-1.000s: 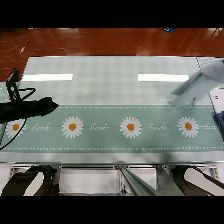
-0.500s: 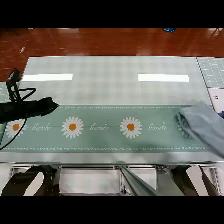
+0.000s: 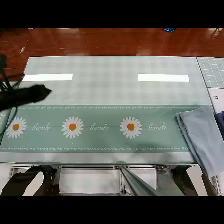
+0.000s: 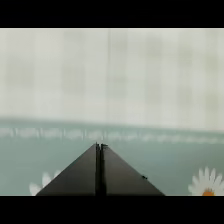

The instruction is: Fold the shirts.

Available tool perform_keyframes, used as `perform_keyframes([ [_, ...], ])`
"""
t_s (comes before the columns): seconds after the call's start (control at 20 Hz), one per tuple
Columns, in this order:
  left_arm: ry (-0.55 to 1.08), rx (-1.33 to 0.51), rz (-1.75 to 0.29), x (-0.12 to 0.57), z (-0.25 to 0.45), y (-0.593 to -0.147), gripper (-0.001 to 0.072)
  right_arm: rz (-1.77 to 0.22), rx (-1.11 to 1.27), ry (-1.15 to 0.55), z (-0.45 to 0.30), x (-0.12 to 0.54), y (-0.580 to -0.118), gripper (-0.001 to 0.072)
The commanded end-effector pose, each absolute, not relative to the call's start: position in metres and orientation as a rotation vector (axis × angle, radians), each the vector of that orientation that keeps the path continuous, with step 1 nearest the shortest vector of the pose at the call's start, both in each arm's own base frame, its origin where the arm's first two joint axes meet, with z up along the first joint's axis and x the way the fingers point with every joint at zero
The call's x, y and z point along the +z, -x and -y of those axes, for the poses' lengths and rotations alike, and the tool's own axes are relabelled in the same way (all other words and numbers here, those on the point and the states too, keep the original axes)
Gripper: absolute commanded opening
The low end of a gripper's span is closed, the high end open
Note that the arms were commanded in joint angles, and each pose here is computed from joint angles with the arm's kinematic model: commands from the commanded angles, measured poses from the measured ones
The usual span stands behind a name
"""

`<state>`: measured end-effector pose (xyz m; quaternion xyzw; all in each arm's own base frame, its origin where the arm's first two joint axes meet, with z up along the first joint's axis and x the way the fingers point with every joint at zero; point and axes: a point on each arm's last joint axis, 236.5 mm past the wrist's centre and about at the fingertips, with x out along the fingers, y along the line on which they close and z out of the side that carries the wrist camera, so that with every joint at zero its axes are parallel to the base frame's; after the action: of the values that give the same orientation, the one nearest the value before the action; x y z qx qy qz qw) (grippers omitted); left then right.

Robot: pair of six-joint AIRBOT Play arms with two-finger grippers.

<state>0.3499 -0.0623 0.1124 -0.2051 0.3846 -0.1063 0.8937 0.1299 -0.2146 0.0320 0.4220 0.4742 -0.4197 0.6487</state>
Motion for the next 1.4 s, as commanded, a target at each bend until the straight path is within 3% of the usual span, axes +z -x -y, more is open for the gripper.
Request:
perform_keyframes([
  [0.0, 0.375, -0.258, -0.623, 0.203, 0.060, -0.402, 0.0021, -0.557, -0.477, -0.926, 0.211, 0.156, -0.293, 0.0019],
  [0.1, 0.338, -0.365, -0.567, 0.254, 0.093, -0.426, 0.0020, -0.471, -0.119, -0.843, 0.136, 0.219, -0.375, 0.0020],
  [0.25, 0.215, -0.491, -0.637, 0.256, 0.149, -0.427, 0.0020, -0.722, 0.201, -0.554, -0.004, 0.195, -0.420, 0.0019],
  [0.35, 0.127, -0.392, -0.820, 0.190, 0.147, -0.415, 0.0020, -0.944, 0.200, -0.256, -0.047, 0.131, -0.414, 0.0019],
  [0.5, 0.078, -0.253, -1.082, 0.079, 0.124, -0.384, 0.0021, -1.174, -0.005, 0.076, -0.029, 0.062, -0.402, 0.0018],
  [0.65, 0.119, -0.198, -1.180, 0.042, 0.112, -0.367, 0.0021, -1.240, -0.027, 0.109, -0.028, 0.041, -0.400, 0.0019],
  [1.35, 0.105, -0.200, -1.229, 0.036, 0.111, -0.357, 0.0022, -1.246, -0.034, 0.101, -0.028, 0.042, -0.397, 0.0019],
])
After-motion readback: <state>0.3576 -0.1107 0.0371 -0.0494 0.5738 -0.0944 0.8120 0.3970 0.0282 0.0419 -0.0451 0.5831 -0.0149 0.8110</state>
